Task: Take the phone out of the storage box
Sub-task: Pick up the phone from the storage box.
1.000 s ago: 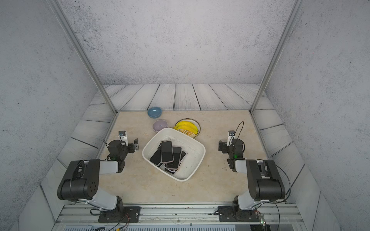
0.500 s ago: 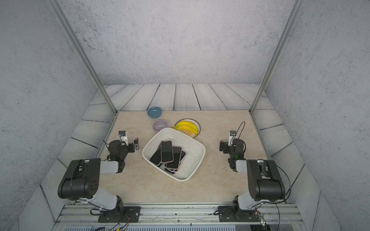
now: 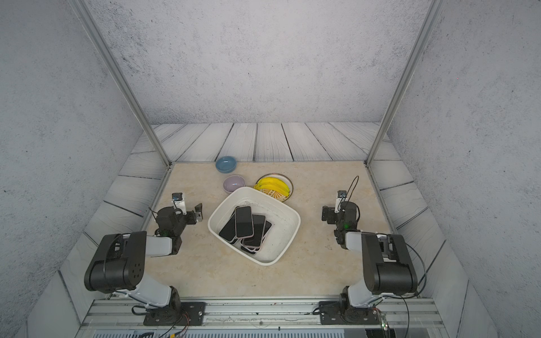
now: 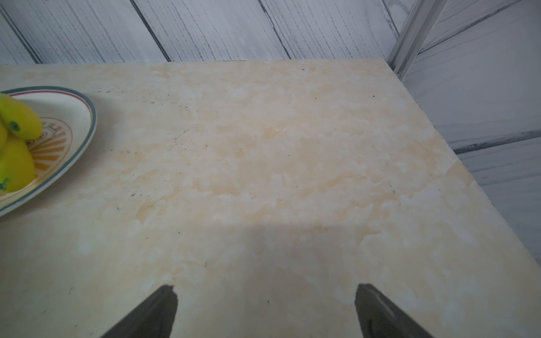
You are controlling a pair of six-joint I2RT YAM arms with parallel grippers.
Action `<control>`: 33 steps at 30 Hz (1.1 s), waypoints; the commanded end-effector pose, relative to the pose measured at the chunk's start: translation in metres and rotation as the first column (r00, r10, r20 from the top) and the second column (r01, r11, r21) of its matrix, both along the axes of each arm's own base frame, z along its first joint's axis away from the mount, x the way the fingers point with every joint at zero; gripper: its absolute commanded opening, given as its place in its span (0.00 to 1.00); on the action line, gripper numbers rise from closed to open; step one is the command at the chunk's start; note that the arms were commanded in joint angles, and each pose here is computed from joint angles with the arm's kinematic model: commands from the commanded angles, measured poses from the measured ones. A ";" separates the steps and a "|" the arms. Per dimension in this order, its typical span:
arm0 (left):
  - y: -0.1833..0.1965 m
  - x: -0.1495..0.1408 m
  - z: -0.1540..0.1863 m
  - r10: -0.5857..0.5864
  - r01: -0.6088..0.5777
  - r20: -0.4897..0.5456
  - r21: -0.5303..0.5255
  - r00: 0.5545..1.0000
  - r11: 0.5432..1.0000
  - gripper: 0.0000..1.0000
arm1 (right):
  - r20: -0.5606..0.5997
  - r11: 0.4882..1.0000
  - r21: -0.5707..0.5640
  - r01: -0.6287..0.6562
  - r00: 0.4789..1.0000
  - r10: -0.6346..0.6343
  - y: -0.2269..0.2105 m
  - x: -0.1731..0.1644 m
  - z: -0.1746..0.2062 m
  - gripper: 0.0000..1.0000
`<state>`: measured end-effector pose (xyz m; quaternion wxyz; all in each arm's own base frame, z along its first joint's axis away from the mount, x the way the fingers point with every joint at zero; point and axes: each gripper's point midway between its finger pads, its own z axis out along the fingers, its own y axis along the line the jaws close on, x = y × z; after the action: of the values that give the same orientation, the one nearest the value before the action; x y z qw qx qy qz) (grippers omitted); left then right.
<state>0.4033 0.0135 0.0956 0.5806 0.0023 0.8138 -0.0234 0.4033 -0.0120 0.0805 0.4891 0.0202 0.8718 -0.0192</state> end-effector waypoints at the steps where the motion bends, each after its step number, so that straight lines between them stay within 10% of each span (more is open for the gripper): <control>1: 0.003 0.000 0.007 0.010 -0.010 0.004 -0.009 1.000 1.000 0.98 | -0.043 0.990 -0.014 0.141 0.989 -0.142 -0.023 0.011 0.043 1.00; 5: 0.005 0.006 0.012 0.014 -0.015 -0.043 -0.023 0.999 1.000 0.99 | -0.081 0.954 0.117 0.275 0.960 -0.267 -0.028 0.015 0.082 1.00; 10: 0.014 0.023 0.024 0.069 -0.114 -0.365 -0.103 0.929 0.988 0.98 | -0.065 0.944 0.275 0.183 0.983 -0.172 -0.001 0.030 0.124 1.00; 16: 0.006 0.027 0.080 0.063 -0.190 -0.454 -0.239 0.889 0.952 0.99 | -0.041 0.896 0.424 0.134 0.991 -0.129 0.019 0.050 0.171 1.00; 23: -0.048 0.016 0.114 -0.210 -0.154 -0.497 -0.594 0.842 0.789 0.98 | -0.073 0.841 0.535 -0.076 0.988 0.136 0.089 0.067 0.203 1.00; 27: -0.084 -0.001 0.114 -0.344 -0.169 -0.498 -0.729 0.796 0.663 0.98 | -0.162 0.797 0.566 -0.211 0.920 0.358 0.166 0.049 0.201 1.00; 33: -0.126 -0.056 0.091 -0.432 -0.135 -0.586 -0.685 0.685 0.716 0.98 | -0.446 0.760 0.552 -0.343 0.649 0.617 0.273 -0.027 0.153 1.00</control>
<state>0.3808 -0.0919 0.1846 0.2192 -0.1632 0.8962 -0.3494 0.4360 0.2381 0.2721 0.2923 -0.0714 0.9031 0.3063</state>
